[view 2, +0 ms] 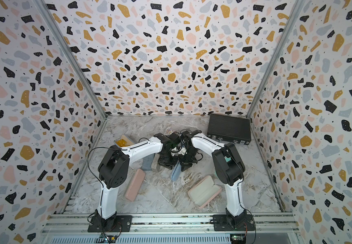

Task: Close the glasses case
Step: Close the glasses case at the center of the board, then pick up the glasses case at the center of the board.

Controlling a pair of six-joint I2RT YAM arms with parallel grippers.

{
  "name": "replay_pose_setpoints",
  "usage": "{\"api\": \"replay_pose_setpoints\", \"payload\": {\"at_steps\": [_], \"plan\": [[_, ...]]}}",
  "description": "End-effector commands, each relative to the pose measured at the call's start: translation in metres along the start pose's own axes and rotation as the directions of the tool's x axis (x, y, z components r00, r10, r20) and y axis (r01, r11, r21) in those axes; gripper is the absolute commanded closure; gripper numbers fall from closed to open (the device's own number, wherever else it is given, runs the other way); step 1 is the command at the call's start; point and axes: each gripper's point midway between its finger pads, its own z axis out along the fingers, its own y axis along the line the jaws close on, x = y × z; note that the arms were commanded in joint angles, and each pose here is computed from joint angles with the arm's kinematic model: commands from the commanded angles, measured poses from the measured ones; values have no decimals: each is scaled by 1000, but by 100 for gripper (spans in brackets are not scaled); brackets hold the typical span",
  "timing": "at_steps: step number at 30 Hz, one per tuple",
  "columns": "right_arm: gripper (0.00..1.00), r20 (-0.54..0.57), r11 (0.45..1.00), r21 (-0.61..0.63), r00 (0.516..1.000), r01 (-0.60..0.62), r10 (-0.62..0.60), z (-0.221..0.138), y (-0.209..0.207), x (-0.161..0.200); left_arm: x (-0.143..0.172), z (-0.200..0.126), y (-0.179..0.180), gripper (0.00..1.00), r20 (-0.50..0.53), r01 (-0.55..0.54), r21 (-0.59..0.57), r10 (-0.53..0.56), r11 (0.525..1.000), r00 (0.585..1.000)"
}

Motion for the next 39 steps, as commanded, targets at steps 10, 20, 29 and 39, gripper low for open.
{"api": "replay_pose_setpoints", "payload": {"at_steps": [10, 20, 29, 39], "plan": [[82, 168, 996, 69, 983, 59, -70, -39, 18, -6, -5, -75, -3, 100, 225, -62, 29, 54, 998, 973], [68, 288, 978, 174, 956, -114, 60, -66, -7, 9, 1, -104, 37, 95, 294, 20, 63, -37, 998, 955], [40, 450, 889, 305, 875, -341, 181, -119, -56, 41, 0, -130, 47, 26, 384, 61, 237, -152, 970, 911], [32, 447, 787, 356, 832, -503, 329, -123, -111, 74, -3, -132, 45, 3, 380, 65, 305, -184, 950, 907]]}}
